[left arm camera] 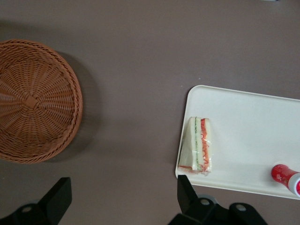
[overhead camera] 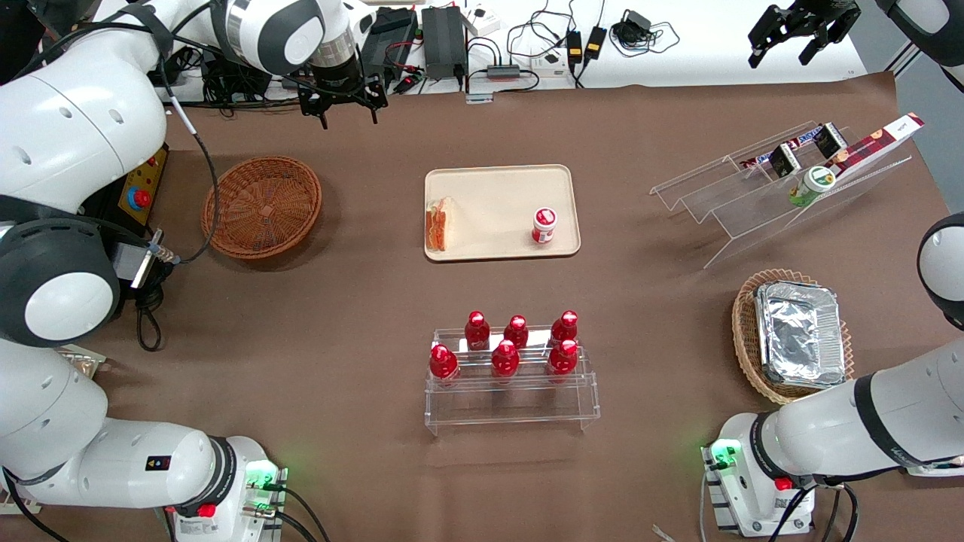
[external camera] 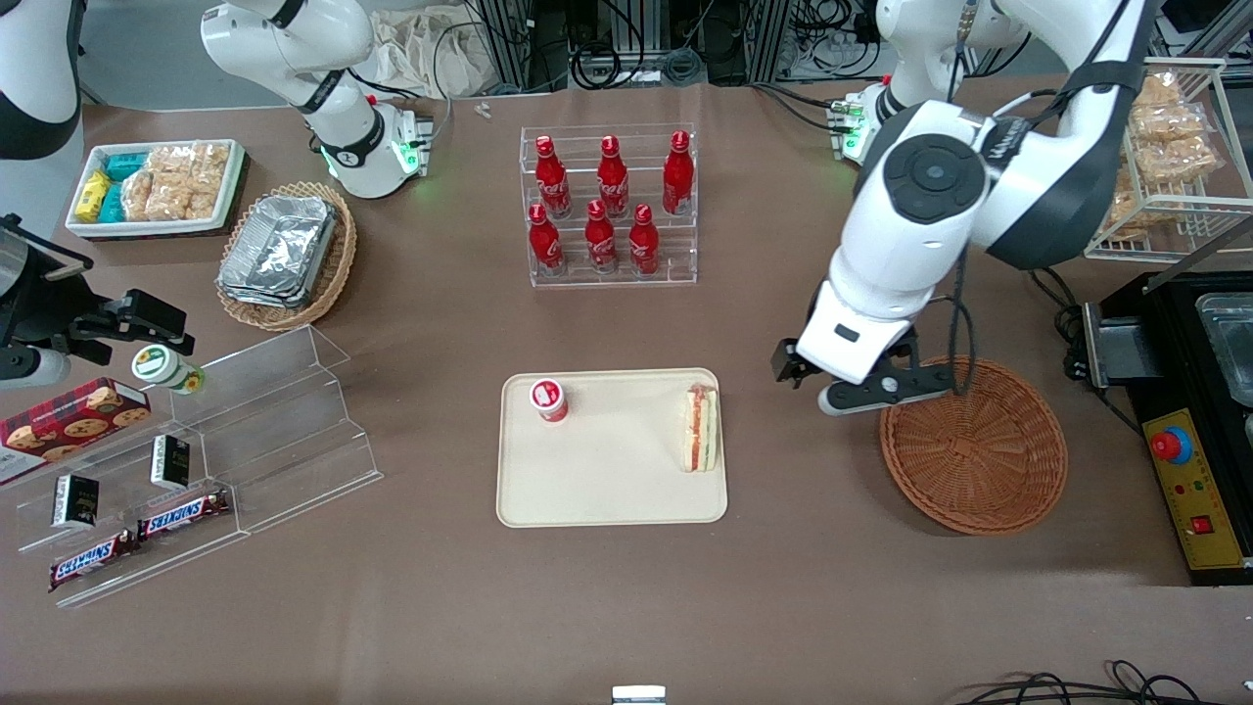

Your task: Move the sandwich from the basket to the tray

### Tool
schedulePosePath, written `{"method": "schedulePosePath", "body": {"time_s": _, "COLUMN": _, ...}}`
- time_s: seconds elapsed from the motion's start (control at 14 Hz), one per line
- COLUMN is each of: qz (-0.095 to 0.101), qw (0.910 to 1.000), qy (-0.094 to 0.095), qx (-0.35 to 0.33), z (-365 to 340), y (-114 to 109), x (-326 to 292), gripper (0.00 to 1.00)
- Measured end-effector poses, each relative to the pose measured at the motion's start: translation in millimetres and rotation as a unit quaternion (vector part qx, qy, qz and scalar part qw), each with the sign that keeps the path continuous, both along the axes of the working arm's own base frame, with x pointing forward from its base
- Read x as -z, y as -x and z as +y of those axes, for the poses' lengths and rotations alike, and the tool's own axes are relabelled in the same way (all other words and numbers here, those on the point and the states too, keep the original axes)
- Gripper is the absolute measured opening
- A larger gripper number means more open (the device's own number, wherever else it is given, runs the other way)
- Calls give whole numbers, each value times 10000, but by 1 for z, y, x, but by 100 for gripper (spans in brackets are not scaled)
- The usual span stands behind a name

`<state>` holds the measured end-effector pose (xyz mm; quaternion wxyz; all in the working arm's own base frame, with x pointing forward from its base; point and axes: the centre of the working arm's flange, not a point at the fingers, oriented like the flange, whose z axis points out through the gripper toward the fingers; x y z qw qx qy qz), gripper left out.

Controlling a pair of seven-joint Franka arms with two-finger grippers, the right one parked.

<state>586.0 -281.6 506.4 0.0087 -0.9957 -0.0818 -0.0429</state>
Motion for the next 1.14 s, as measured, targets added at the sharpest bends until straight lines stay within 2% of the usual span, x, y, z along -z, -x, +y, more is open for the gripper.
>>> {"method": "schedulePosePath", "body": {"time_s": 0.29, "qz": 255, "qw": 9996, "qy": 47, "qx": 89, "z": 23, "y": 6, "x": -19, "gripper": 100}}
{"method": "schedulePosePath", "body": {"time_s": 0.43, "qz": 524, "qw": 9979, "qy": 112, "qx": 358, "z": 69, "y": 11, "x": -45, "gripper": 100}}
{"method": "schedulePosePath", "body": {"time_s": 0.57, "qz": 815, "qw": 9945, "qy": 54, "qx": 655, "z": 116, "y": 25, "x": -73, "gripper": 100}}
{"method": "schedulePosePath", "body": {"time_s": 0.71, "qz": 974, "qw": 9926, "qy": -10, "qx": 730, "z": 150, "y": 37, "x": -92, "gripper": 100}}
{"method": "schedulePosePath", "body": {"time_s": 0.86, "qz": 1031, "qw": 9930, "qy": -30, "qx": 581, "z": 185, "y": 43, "x": -104, "gripper": 100}}
{"method": "schedulePosePath", "body": {"time_s": 1.14, "qz": 1023, "qw": 9934, "qy": 5, "qx": 525, "z": 228, "y": 42, "x": -107, "gripper": 100}}
